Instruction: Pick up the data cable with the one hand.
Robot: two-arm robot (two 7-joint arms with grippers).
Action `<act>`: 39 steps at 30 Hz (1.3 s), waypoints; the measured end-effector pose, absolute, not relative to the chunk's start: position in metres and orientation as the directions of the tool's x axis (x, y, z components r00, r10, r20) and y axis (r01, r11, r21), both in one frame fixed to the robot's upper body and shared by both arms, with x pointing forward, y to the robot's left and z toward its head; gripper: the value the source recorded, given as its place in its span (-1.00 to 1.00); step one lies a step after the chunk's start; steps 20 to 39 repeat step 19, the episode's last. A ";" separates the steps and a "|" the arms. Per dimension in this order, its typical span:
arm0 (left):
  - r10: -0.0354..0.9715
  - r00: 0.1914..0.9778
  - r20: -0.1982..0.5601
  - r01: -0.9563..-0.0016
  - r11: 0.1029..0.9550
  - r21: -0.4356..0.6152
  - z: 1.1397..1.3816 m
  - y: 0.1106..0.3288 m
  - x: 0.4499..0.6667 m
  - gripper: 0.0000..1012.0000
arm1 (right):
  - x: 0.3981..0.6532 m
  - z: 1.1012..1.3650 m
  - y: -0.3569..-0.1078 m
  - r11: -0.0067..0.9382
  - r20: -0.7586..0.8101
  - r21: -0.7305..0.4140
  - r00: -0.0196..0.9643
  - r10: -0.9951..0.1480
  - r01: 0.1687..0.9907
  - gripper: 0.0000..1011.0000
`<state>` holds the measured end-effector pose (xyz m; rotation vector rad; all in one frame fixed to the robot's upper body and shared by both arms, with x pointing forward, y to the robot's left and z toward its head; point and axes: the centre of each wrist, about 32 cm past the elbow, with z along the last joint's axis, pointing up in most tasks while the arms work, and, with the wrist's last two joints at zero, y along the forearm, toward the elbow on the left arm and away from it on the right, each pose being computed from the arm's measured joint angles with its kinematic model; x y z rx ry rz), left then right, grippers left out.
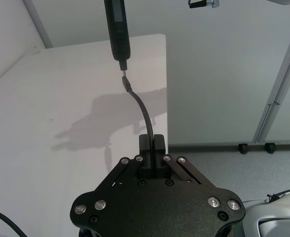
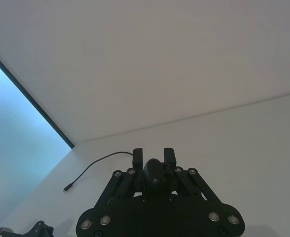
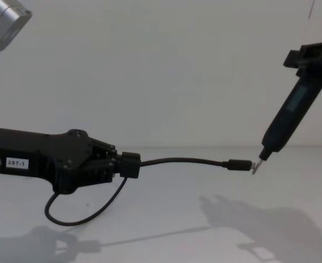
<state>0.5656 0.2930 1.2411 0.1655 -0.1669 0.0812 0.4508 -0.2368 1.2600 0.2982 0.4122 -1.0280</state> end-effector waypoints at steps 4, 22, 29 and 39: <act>0.067 0.983 0.172 -0.094 0.983 0.157 1.241 0.293 0.566 -0.91 | 0.451 1.260 -0.238 0.488 -0.471 0.048 0.451 -0.758 0.872 -0.50; 0.067 0.983 0.172 -0.094 0.983 0.157 1.241 0.293 0.566 -0.91 | 0.452 1.259 -0.241 0.486 -0.477 0.059 0.452 -0.754 0.872 -0.50; 0.067 0.983 0.172 -0.094 0.983 0.157 1.241 0.293 0.566 -0.91 | 0.452 1.259 -0.241 0.486 -0.477 0.059 0.452 -0.754 0.872 -0.50; 0.067 0.983 0.172 -0.094 0.983 0.157 1.241 0.293 0.566 -0.91 | 0.452 1.259 -0.241 0.486 -0.477 0.059 0.452 -0.754 0.872 -0.50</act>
